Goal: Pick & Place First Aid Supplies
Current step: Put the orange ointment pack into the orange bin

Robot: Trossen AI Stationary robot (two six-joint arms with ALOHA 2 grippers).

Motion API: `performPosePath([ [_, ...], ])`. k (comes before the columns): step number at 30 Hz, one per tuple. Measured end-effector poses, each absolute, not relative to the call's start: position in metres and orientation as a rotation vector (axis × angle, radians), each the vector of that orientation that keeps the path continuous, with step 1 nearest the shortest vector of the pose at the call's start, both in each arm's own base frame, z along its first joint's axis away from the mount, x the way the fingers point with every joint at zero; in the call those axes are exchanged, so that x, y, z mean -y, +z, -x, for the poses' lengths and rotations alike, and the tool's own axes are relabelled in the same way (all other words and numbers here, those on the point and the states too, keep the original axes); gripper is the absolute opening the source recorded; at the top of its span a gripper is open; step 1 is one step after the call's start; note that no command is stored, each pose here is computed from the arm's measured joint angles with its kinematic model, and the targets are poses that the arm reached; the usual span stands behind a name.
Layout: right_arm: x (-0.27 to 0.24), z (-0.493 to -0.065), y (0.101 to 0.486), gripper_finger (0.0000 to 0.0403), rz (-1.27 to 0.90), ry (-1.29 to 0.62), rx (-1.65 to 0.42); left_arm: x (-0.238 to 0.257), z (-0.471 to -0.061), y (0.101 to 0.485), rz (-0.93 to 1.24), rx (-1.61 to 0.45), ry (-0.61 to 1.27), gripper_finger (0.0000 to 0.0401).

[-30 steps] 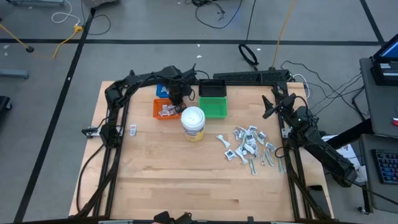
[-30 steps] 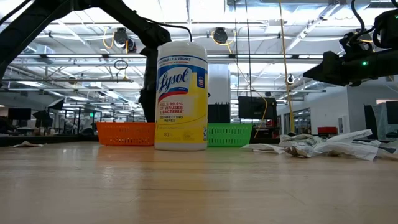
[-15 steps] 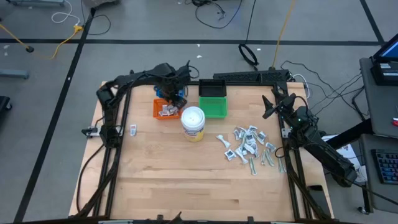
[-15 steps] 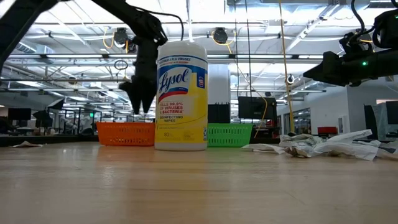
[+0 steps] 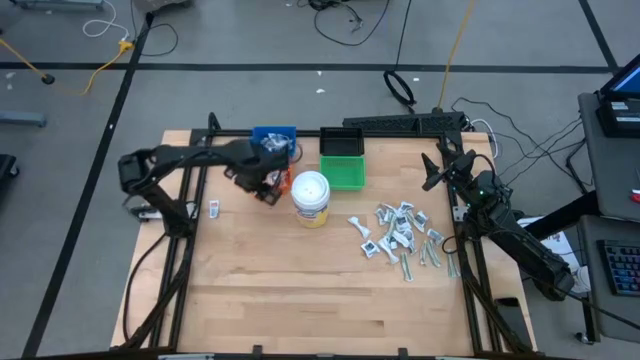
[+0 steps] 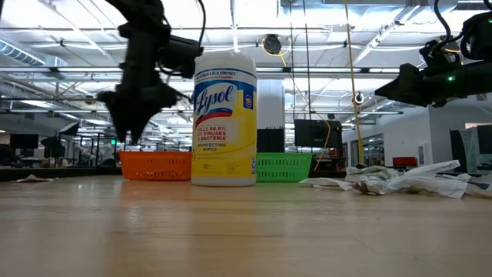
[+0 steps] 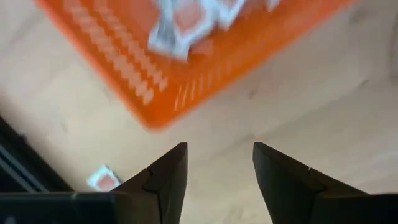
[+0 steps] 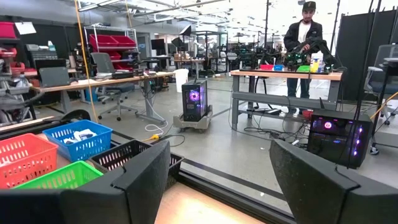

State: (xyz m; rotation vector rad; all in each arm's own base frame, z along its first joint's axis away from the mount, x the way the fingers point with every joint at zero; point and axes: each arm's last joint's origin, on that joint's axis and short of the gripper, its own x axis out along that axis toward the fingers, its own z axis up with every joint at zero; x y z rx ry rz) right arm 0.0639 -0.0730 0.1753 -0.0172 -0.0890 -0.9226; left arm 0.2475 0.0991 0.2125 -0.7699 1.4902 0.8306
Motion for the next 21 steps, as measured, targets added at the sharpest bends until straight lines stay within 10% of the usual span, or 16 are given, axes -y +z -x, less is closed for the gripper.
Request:
performPosePath([
  [21, 0.073, -0.064, 0.175, 0.0274, 0.017, -0.923, 0.089, -0.041, -0.171, 0.144, 0.881, -1.632, 1.254, 0.0161],
])
